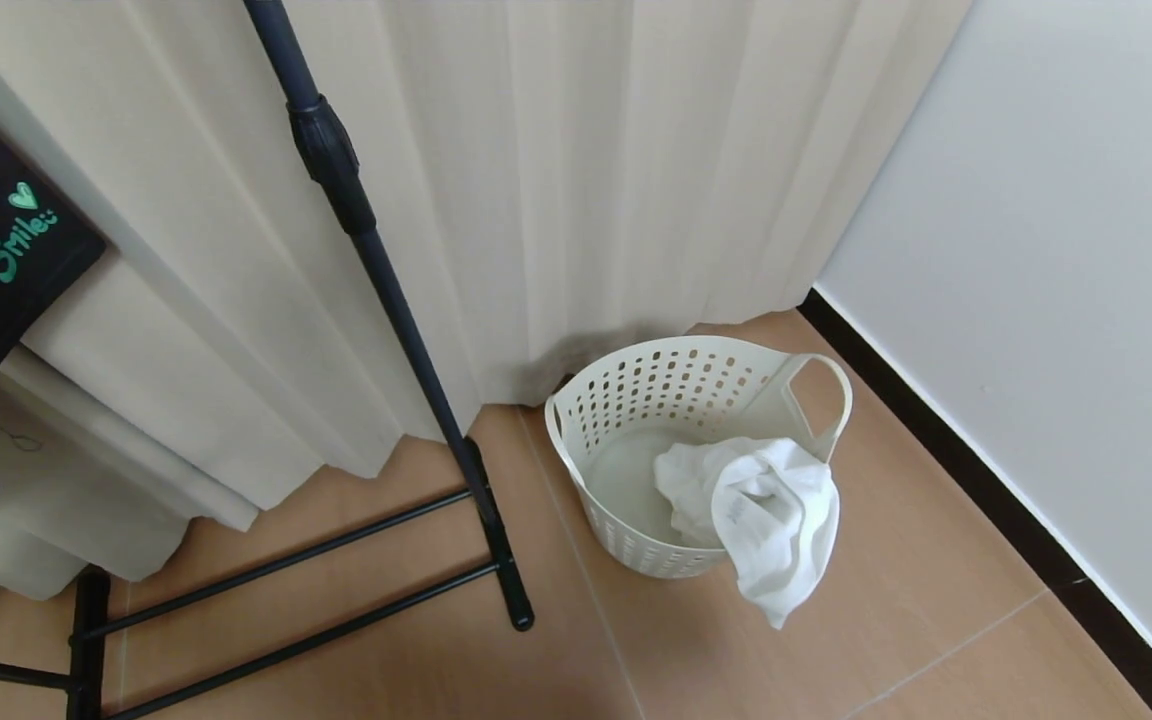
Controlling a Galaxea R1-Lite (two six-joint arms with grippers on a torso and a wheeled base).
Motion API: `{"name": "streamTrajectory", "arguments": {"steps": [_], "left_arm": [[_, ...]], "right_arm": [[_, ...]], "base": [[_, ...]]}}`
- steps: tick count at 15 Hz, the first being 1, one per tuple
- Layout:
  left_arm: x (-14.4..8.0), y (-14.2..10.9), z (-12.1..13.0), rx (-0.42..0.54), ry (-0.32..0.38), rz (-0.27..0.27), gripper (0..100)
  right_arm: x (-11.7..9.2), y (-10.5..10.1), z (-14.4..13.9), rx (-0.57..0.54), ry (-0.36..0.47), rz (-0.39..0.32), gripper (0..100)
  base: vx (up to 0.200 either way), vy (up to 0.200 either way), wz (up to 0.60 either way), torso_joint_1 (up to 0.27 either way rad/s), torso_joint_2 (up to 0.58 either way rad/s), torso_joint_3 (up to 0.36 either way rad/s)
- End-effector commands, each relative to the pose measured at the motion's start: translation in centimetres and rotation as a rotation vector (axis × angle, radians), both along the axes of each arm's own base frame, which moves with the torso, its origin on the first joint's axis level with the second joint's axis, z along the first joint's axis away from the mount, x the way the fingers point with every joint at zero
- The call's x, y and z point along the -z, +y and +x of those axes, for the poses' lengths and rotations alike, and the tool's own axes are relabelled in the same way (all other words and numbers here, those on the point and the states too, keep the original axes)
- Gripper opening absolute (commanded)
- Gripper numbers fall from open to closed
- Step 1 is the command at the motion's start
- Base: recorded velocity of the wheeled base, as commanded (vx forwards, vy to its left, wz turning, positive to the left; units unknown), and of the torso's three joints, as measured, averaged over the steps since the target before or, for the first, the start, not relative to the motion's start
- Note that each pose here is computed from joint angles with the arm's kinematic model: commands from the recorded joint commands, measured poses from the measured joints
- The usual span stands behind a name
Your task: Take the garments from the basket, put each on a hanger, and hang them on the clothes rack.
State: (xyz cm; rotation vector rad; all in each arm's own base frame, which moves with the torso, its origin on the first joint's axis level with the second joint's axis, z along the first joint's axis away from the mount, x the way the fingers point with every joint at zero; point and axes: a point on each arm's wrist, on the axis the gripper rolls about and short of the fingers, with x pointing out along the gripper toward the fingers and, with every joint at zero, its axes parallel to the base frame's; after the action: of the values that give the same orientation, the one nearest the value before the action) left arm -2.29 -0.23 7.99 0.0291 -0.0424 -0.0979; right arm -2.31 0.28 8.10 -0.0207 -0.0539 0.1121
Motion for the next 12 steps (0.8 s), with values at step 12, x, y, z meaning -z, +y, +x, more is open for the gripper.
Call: {"name": "streamTrajectory", "arguments": {"steps": [12], "left_arm": [[0.0, 0.0, 0.0, 0.003, -0.001, 0.002, 100]], "right_arm": [[-0.7, 0.5, 4.5, -0.24, 0.452, -0.083, 100]], "base": [[0.0, 0.0, 0.0, 0.003, 0.0, -0.1]]}}
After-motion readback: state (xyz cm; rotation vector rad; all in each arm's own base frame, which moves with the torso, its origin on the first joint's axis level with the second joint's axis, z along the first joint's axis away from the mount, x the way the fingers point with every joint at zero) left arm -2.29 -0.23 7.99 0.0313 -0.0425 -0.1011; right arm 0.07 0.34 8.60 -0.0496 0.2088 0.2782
